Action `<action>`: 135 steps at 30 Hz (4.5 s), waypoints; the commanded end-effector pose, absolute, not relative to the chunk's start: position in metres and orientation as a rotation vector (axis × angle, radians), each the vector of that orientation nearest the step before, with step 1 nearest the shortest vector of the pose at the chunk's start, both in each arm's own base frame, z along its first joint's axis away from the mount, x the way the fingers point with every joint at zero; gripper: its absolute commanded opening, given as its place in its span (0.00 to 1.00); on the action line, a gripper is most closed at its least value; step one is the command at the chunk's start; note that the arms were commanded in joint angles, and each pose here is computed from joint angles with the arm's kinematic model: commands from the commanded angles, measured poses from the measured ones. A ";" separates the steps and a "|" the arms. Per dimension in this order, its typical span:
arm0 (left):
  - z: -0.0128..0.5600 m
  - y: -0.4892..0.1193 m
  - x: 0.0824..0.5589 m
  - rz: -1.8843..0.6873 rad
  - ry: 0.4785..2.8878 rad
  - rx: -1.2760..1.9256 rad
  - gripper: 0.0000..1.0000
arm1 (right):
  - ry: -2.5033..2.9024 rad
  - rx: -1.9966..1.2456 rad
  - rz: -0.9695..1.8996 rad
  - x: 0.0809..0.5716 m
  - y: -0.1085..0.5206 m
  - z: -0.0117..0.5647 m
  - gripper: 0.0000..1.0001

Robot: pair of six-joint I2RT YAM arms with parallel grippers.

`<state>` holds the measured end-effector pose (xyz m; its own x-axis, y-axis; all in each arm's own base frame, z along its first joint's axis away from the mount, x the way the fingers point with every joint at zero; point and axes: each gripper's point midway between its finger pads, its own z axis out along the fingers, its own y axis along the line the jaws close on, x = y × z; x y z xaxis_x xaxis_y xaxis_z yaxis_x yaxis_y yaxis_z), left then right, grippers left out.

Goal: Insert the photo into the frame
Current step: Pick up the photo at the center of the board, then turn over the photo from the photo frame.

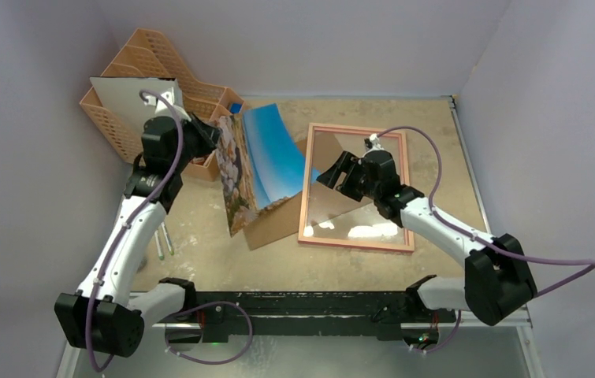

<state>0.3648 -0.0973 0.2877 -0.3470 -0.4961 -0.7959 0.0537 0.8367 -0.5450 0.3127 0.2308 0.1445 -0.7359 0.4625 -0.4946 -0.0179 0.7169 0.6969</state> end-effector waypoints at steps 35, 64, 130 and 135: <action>0.367 -0.225 0.330 -0.751 1.509 0.661 0.00 | 1.794 0.698 1.413 0.363 0.237 0.332 0.95; 0.321 -0.264 0.286 -0.827 1.453 1.002 0.00 | 2.183 0.831 1.341 0.382 0.241 0.258 0.85; 0.281 -0.280 0.324 -1.074 1.726 0.443 0.71 | 2.575 0.156 0.427 0.386 0.092 0.069 0.00; 0.267 -0.279 0.331 -1.050 1.769 0.417 0.71 | 2.615 0.169 0.260 0.382 0.070 0.056 0.00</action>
<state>0.3200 -0.2779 0.2560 -0.4767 -0.1287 -0.8696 0.6959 0.5491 -0.4628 0.3827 0.0985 0.0616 -0.8660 0.2326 -0.4426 0.0575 0.9256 0.3740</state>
